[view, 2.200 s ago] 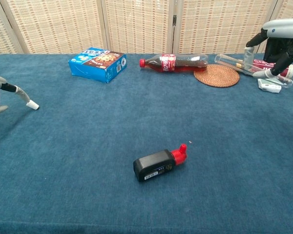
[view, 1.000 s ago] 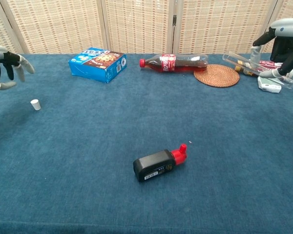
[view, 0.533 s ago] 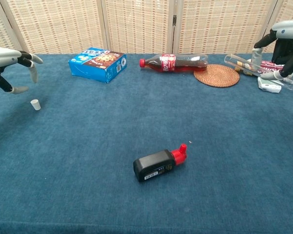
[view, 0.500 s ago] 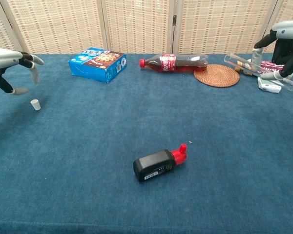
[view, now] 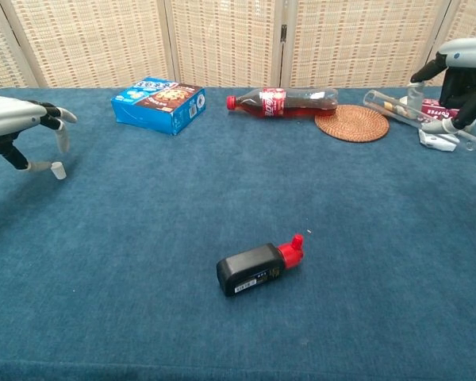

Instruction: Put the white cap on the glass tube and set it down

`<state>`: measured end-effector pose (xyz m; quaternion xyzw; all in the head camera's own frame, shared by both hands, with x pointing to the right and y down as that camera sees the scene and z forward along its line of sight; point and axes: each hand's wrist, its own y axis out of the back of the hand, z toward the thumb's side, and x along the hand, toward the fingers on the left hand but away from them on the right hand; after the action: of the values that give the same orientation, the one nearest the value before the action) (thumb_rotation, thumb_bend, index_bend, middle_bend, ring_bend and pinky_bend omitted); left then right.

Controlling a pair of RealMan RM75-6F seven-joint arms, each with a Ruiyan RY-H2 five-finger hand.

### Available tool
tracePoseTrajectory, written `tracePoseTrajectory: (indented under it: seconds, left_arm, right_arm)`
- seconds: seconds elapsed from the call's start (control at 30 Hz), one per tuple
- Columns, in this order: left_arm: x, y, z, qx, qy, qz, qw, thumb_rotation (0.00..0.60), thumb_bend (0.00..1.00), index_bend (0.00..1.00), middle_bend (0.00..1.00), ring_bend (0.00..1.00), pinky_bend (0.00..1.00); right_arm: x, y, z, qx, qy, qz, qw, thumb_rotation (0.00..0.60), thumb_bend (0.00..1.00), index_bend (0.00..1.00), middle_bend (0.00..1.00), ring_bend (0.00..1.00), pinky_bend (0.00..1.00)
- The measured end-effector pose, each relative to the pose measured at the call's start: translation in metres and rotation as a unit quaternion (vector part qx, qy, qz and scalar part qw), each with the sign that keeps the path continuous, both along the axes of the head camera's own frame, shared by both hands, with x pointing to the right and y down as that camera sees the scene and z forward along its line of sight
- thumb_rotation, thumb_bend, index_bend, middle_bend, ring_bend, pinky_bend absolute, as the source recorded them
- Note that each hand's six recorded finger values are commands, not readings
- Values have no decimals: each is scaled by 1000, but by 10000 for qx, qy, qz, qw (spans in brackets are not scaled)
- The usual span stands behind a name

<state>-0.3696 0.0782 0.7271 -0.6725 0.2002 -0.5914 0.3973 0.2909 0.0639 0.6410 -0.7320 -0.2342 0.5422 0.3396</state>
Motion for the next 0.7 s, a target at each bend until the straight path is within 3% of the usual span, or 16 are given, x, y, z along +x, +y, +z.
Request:
tracePoseTrajectory:
  seconds: [0.7]
  left_arm:
    - [5,1,15,-2,-78,-66,9999,600,339,437,0,0,0]
  right_arm:
    - [4,1,2,-27,34,34,10000,600,604,832,1000,1000,1000]
